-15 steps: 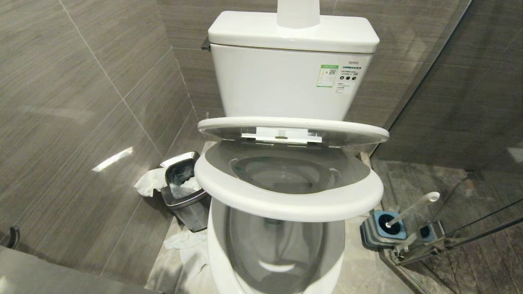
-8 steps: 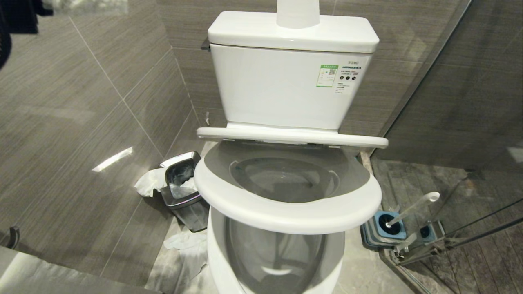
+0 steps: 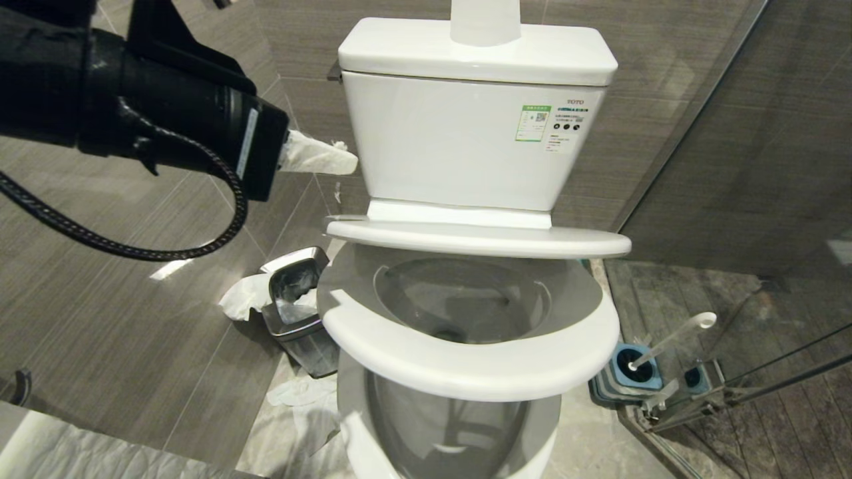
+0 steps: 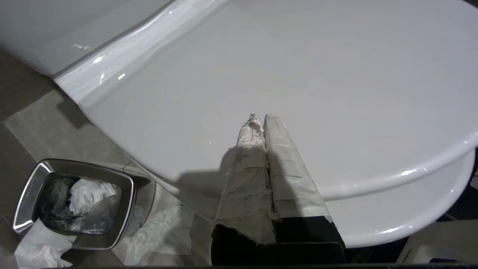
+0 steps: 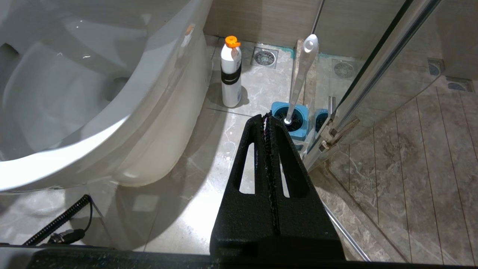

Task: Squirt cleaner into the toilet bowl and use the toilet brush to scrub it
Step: Close the toilet lid

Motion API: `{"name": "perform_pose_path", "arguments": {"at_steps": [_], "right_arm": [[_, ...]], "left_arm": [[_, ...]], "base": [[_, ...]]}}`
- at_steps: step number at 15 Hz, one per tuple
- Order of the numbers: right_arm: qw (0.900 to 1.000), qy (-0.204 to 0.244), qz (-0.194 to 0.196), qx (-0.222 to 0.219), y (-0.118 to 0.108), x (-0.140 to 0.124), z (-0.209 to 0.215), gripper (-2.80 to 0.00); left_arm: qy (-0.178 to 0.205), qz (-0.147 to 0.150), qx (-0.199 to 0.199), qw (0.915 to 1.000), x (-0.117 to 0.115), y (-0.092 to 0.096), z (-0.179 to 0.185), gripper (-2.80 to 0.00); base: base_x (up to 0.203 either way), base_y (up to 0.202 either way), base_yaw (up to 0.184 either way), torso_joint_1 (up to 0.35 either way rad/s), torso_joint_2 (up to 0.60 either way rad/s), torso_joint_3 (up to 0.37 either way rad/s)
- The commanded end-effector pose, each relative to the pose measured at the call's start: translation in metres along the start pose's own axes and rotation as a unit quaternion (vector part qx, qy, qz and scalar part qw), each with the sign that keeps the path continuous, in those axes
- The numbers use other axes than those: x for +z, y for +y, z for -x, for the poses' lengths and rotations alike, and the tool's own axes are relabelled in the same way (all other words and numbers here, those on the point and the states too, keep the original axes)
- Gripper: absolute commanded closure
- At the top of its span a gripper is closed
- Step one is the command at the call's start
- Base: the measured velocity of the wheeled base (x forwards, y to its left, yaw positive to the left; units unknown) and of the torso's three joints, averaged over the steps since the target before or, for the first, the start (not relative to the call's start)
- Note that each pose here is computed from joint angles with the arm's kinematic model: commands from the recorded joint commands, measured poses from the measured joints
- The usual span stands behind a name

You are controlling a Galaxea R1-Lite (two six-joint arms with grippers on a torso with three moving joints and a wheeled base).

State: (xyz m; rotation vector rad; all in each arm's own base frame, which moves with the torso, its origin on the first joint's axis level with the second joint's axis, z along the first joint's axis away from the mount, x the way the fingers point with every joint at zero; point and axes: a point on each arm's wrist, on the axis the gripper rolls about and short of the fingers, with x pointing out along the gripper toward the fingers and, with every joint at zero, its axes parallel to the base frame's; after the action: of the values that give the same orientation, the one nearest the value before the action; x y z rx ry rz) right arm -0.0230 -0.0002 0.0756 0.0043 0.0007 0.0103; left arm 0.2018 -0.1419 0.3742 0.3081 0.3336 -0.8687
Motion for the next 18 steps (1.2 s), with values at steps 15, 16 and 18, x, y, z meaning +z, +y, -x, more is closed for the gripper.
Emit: {"name": "perform_pose_path", "arguments": {"at_steps": [15, 16, 18], "right_arm": [[1.000, 0.000, 0.000, 0.000, 0.000, 0.000, 0.000, 0.00], [1.000, 0.000, 0.000, 0.000, 0.000, 0.000, 0.000, 0.00], [1.000, 0.000, 0.000, 0.000, 0.000, 0.000, 0.000, 0.00]], "left_arm": [[0.216, 0.014, -0.044, 0.9752, -0.077, -0.029, -0.097, 0.00], [0.231, 0.014, -0.043, 0.9720, -0.083, -0.030, -0.101, 0.00], [0.250, 0.020, -0.045, 0.9669, -0.092, -0.031, -0.111, 0.00]], "base": [[0.000, 0.000, 0.000, 0.000, 0.00, 0.000], [0.000, 0.000, 0.000, 0.000, 0.00, 0.000], [0.000, 0.000, 0.000, 0.000, 0.00, 0.000]]}}
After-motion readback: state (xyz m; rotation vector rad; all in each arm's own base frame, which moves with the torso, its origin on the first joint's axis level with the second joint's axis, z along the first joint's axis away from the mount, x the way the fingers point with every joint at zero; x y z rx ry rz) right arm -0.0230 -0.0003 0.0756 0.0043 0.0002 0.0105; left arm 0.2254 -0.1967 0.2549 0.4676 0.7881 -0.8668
